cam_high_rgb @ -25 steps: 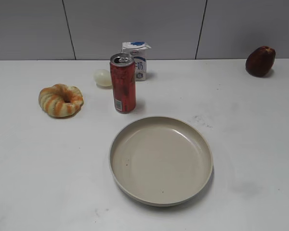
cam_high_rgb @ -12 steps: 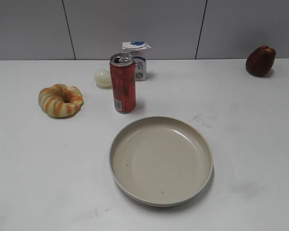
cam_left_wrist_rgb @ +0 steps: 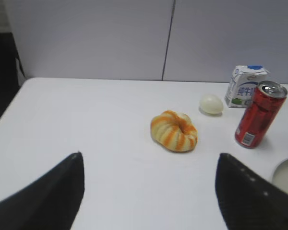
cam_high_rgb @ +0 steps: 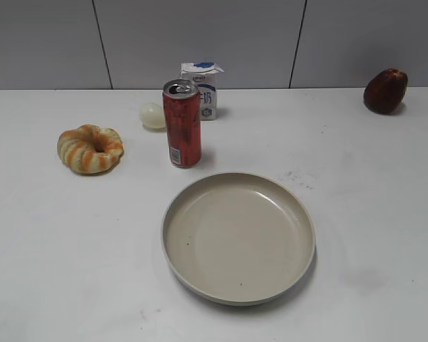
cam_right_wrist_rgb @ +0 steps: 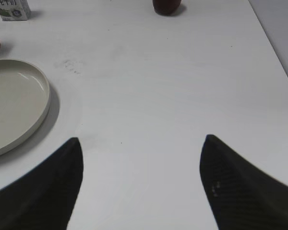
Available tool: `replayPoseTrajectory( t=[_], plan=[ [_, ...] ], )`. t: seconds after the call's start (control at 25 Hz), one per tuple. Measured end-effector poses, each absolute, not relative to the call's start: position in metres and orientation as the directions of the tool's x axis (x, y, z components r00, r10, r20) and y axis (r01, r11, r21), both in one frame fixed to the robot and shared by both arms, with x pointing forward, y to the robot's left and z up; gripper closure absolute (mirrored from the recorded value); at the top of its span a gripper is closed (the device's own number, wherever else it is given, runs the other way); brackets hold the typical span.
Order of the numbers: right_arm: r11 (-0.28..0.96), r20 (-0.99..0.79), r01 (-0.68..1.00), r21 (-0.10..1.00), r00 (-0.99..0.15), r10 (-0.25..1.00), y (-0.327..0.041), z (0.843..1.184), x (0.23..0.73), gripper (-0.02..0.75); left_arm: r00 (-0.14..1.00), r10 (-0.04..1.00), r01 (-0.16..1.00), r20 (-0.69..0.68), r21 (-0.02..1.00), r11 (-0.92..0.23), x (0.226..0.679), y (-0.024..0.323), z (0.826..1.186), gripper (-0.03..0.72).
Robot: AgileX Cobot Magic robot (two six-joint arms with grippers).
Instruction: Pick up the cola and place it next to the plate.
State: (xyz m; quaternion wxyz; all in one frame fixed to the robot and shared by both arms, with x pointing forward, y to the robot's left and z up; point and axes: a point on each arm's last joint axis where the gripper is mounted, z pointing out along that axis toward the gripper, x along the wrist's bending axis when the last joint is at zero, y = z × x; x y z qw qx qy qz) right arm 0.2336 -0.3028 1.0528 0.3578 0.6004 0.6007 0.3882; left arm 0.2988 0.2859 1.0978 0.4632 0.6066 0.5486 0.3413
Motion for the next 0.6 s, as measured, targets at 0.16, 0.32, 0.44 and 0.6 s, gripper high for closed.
replayPoseTrajectory(
  t=[0.16, 0.32, 0.44, 0.6],
  plan=[
    [-0.022, 0.036, 0.443, 0.896, -0.023, 0.999, -0.303, 1.053, 0.234, 0.167, 0.158, 0.978, 0.422, -0.134, 0.905, 0.056, 0.342, 0.282, 1.111, 0.029],
    [-0.022, 0.036, 0.443, 0.896, -0.023, 0.999, -0.303, 1.053, 0.234, 0.167, 0.211, 0.976, 0.416, -0.054, 0.909, -0.040, 0.384, 0.276, 1.133, 0.092],
    [-0.022, 0.036, 0.443, 0.896, -0.023, 0.999, -0.303, 1.053, 0.234, 0.167, 0.242, 0.970, 0.407, -0.029, 0.910, -0.075, 0.413, 0.269, 1.154, 0.132],
    [-0.022, 0.036, 0.443, 0.896, -0.023, 0.999, -0.303, 1.053, 0.234, 0.167, 0.294, 0.955, 0.484, -0.034, 0.867, -0.118, 0.462, 0.255, 1.171, 0.143]
  ],
)
